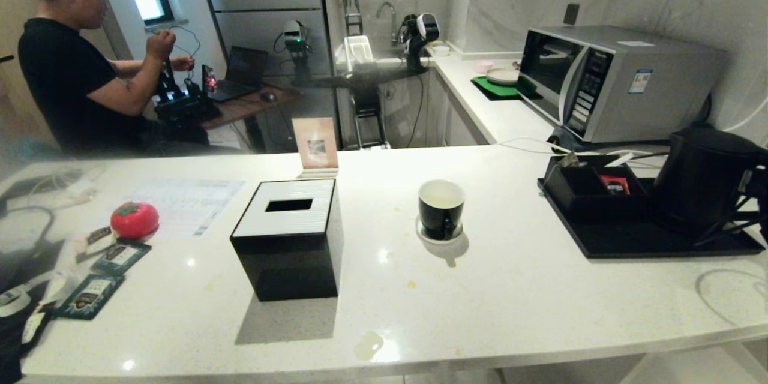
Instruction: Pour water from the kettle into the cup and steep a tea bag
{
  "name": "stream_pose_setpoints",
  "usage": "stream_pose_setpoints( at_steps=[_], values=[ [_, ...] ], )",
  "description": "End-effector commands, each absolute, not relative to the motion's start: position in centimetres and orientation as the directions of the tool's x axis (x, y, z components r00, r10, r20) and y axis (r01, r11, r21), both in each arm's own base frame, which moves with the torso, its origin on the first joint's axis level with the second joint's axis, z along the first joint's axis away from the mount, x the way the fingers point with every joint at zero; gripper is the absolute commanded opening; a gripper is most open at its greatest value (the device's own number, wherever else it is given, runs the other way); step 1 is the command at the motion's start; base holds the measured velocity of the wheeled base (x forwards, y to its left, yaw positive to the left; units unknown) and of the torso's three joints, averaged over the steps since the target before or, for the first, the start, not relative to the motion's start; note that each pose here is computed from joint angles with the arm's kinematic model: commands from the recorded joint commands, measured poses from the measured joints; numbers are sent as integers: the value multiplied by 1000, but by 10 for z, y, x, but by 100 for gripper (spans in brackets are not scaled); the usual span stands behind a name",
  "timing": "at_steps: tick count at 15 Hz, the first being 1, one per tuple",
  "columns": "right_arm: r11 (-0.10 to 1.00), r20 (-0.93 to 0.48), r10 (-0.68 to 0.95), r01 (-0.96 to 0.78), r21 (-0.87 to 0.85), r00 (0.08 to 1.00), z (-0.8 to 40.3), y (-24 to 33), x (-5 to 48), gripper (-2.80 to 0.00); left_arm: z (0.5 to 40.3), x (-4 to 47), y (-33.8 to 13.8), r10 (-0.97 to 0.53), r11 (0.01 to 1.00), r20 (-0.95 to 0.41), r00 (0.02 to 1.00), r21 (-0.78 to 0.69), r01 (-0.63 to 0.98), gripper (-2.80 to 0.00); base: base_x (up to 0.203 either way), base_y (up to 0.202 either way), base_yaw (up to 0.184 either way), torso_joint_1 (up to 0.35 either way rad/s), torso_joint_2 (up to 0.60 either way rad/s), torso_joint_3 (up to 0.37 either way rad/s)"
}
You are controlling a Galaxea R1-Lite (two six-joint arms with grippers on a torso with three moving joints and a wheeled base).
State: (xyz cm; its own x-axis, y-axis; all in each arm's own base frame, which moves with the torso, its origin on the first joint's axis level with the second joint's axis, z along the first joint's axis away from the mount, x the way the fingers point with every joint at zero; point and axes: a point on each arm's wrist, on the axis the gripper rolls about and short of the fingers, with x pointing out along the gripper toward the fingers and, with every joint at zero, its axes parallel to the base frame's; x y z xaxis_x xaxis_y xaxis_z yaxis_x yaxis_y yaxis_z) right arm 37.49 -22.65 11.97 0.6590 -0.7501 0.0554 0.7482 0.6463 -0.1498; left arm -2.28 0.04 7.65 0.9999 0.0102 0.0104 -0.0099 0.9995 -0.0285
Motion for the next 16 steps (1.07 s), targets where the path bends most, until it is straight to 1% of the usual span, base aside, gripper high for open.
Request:
stream_pose_setpoints(
  at_steps=[1,8,16],
  values=[
    [645,58,-750,749,-151,659,120,-226,375,0,77,-23,0,11,1000,9,1000,-29,-10,-280,0,0,0,0,0,0],
    [646,43,-750,744,-169,660,114,-222,369,0,77,-23,0,11,1000,9,1000,-29,-10,-280,0,0,0,0,0,0],
    [648,14,-749,737,-191,662,104,-211,350,0,77,-23,0,11,1000,9,1000,-29,-10,-280,0,0,0,0,0,0]
  ],
)
